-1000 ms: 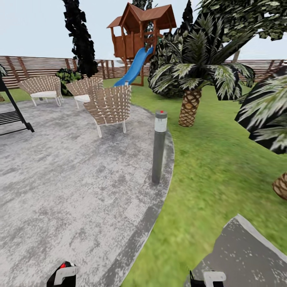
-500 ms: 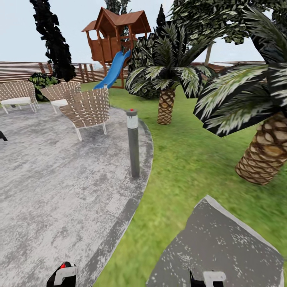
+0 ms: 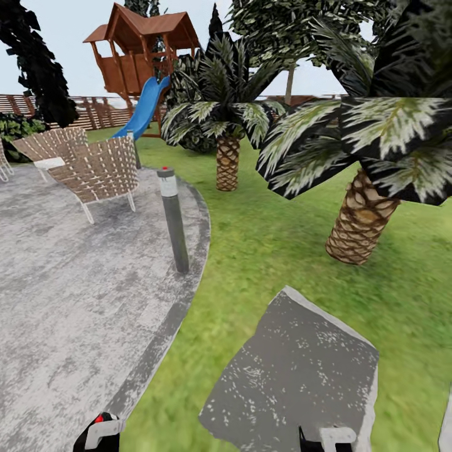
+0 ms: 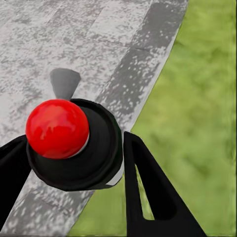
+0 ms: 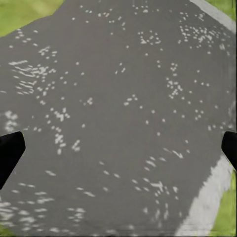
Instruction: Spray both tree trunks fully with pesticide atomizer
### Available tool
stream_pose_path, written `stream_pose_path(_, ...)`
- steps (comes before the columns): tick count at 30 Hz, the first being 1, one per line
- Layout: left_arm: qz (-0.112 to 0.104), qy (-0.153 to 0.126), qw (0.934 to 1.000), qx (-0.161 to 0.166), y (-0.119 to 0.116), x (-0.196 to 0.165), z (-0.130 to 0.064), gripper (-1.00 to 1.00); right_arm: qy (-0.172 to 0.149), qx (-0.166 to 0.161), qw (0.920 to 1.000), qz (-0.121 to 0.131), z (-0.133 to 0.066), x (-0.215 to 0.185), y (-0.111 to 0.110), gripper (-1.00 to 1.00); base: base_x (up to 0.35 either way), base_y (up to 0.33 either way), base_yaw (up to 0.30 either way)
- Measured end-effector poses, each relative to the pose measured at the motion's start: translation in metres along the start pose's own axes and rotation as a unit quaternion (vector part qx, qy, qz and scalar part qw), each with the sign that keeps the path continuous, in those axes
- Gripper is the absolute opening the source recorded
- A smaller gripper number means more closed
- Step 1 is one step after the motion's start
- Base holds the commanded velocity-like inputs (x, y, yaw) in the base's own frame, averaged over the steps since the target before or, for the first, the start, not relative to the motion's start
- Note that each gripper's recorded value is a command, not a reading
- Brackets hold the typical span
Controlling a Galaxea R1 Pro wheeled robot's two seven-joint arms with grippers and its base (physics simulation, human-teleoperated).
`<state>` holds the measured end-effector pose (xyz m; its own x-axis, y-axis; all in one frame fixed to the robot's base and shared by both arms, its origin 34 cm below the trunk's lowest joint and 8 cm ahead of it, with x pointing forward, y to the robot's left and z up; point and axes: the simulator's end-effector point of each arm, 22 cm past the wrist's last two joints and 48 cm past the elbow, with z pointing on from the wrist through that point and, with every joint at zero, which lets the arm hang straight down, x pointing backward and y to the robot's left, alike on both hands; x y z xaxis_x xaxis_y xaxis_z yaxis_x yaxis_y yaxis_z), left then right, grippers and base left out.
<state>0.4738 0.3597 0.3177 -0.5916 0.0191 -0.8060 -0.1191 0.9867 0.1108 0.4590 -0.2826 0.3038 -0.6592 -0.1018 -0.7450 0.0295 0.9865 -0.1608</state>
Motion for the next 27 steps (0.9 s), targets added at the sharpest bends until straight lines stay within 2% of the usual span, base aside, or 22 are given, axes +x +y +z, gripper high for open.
stream_pose_path(11, -0.001, 0.0, 1.0, -0.002, 0.0003, 0.0, -0.0001, -1.0, 0.0, 0.0, 1.0, 0.0, 0.0, -0.0001, -0.0002, 1.0, -0.214, -0.209, -0.273)
stream_pose_path(27, -0.002, 0.001, 1.0, -0.001, -0.0011, 0.0004, -0.0002, -1.0, 0.0, 0.0, 1.0, 0.0, -0.0001, -0.0001, -0.0003, 1.0, -0.119, -0.251, -0.273)
